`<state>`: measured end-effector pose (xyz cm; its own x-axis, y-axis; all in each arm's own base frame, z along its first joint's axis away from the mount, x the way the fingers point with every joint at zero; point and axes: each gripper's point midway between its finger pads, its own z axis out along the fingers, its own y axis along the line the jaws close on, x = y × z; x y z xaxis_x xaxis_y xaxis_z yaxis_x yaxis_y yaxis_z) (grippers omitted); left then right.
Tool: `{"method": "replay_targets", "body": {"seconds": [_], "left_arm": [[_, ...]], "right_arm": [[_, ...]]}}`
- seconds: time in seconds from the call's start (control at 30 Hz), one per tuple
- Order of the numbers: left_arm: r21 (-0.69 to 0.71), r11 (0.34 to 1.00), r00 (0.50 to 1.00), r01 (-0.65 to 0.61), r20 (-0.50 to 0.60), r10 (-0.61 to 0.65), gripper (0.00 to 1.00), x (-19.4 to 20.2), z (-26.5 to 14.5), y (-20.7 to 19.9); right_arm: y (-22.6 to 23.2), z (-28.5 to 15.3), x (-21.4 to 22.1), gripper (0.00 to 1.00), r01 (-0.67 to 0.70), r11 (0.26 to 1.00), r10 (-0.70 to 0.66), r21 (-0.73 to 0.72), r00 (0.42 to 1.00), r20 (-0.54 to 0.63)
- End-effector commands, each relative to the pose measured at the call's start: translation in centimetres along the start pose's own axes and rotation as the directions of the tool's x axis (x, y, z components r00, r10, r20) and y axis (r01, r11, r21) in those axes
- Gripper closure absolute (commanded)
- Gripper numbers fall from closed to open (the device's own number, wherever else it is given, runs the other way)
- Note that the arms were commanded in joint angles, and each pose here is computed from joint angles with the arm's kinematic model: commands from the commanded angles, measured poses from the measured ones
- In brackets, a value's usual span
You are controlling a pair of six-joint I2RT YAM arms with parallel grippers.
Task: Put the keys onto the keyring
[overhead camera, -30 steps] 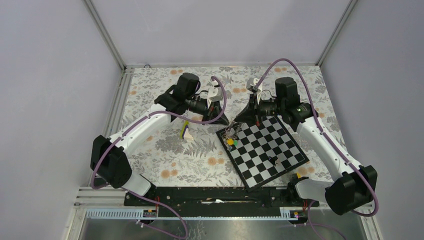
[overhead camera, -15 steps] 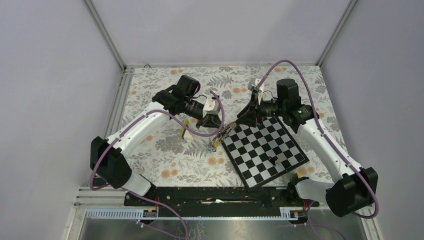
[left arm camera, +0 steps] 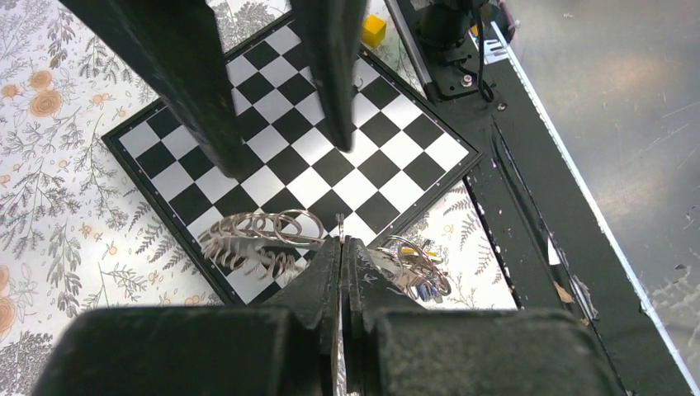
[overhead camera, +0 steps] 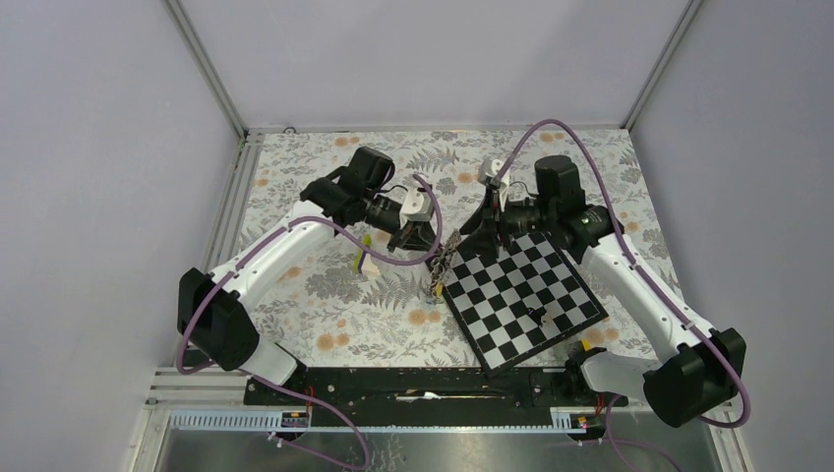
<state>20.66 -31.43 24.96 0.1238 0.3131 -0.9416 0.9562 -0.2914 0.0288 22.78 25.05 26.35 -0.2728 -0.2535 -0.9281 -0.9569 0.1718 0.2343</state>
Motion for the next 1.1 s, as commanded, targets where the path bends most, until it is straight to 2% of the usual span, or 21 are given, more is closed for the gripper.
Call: {"method": "replay_targets", "body": {"seconds": [0.0,0.13,0.5,0.63,0.73,0.8,1.07], "left_arm": [[0.004,1.000,0.994,-0.009,0.107,0.008,1.00,-3.0,0.0,0.5],[0.007,0.999,0.990,0.046,0.131,-0.047,1.00,-3.2,0.4,0.9],[0.042,0.996,0.985,0.084,0.148,-0.090,1.00,-3.0,0.7,0.4],[0.043,0.995,0.985,0.087,0.147,-0.092,1.00,-2.8,0.7,0.4],[0.040,0.995,0.984,0.092,0.151,-0.097,1.00,-2.9,0.7,0.4],[0.035,0.995,0.984,0.091,0.152,-0.095,1.00,-3.0,0.6,0.4],[-0.031,0.998,0.984,0.058,0.171,-0.051,0.53,-2.8,-2.9,1.9]], "right_arm": [[1.5,1.0,-0.6,0.46,0.064,0.996,-0.065,-0.063,0.998,-0.011],[1.7,1.6,-0.3,0.49,0.082,0.994,-0.085,-0.071,0.996,-0.032],[1.1,2.5,-0.2,0.60,0.090,0.994,-0.092,-0.055,0.995,-0.044],[1.0,2.7,-0.3,0.76,0.085,0.995,-0.088,-0.060,0.995,-0.044],[1.2,2.8,-0.3,0.97,0.079,0.994,-0.082,-0.070,0.996,-0.041],[1.1,2.8,-0.3,1.00,0.080,0.995,-0.083,-0.066,0.996,-0.041],[1.8,1.4,-1.7,1.00,0.077,0.993,-0.076,-0.088,0.997,0.012]]}}
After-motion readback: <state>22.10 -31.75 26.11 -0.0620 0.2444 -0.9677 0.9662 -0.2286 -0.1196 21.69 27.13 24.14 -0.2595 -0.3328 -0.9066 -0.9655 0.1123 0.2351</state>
